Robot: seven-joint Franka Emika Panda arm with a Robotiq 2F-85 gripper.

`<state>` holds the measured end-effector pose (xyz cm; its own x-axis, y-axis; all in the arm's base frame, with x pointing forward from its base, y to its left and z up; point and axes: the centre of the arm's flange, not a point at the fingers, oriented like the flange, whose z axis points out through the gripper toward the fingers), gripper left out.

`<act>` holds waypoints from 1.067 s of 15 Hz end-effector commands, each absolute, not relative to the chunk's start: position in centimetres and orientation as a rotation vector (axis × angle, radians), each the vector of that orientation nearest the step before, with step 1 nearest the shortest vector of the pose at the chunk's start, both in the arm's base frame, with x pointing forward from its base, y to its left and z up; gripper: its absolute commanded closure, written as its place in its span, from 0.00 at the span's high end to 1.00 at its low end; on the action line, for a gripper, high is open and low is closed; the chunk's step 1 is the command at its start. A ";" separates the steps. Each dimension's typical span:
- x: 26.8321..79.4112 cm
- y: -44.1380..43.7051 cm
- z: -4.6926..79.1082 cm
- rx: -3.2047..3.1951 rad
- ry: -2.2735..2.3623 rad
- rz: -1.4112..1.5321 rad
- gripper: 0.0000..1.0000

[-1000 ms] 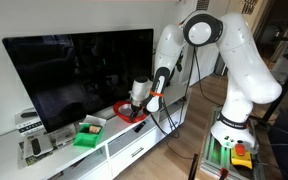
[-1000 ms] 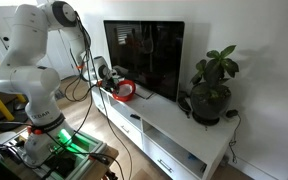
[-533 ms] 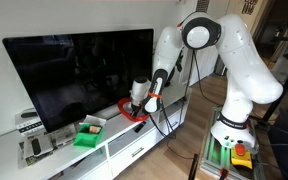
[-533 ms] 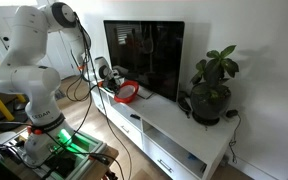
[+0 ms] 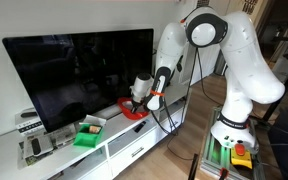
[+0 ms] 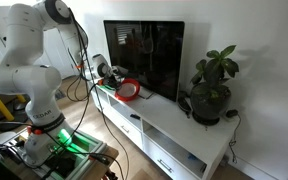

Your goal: Place the orange hat in the middle shelf of the television stand

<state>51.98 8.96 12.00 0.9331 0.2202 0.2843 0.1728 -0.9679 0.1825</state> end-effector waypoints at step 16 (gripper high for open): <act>38.5 10.1 12.3 2.928 1.301 0.000 0.05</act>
<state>38.54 10.13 12.25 0.6703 0.7416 0.0251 0.7416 -0.6683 -0.0578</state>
